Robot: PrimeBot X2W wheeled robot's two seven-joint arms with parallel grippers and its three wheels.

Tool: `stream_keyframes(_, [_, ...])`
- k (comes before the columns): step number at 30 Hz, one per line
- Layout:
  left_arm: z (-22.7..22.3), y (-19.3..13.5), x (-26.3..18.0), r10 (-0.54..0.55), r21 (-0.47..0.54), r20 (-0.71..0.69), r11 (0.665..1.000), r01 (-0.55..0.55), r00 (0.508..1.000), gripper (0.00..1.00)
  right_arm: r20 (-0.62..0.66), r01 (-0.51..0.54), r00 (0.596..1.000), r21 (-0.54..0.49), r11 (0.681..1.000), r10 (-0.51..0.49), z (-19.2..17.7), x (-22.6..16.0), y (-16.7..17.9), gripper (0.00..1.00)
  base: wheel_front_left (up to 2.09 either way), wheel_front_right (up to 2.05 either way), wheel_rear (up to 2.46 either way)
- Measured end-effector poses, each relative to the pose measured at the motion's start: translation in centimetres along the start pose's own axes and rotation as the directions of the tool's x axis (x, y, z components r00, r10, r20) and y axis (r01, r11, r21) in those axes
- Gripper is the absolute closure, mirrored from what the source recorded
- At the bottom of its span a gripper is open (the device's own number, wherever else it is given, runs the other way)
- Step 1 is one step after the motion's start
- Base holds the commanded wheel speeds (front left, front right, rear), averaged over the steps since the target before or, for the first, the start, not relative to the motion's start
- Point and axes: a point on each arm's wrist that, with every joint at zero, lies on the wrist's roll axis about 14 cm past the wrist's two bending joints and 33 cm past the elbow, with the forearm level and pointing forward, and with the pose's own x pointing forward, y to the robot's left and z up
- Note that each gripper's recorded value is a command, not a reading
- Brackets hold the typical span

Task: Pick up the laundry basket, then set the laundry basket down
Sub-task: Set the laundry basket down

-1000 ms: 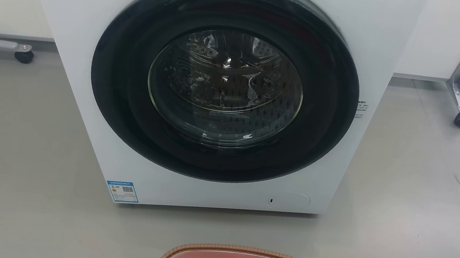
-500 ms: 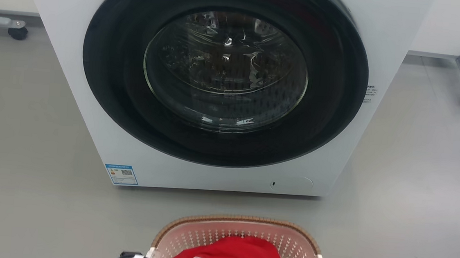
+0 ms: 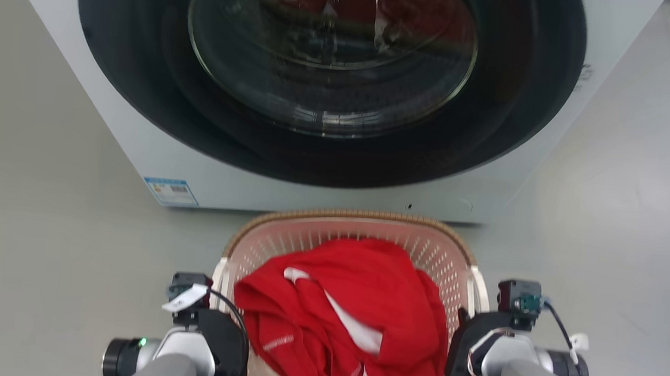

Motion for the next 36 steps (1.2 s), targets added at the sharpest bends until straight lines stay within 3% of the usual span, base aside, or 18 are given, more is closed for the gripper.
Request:
stream_keyframes(12, [1.6,1.1,4.2,0.019,0.001,-0.031,1.0,-0.019,0.999,1.0,-0.025,-0.012,1.0,-0.027,1.0,0.012,1.5,4.9,-0.5,1.0,0.0,0.0,0.0])
stream_keyframes(36, [-0.4,3.4,13.8,0.052,0.016,-0.135,0.999,-0.05,0.989,1.0,-0.132,-0.033,0.991,-0.018,0.999,0.031,-2.5,15.2,-2.3,1.0,0.0,0.0,0.0])
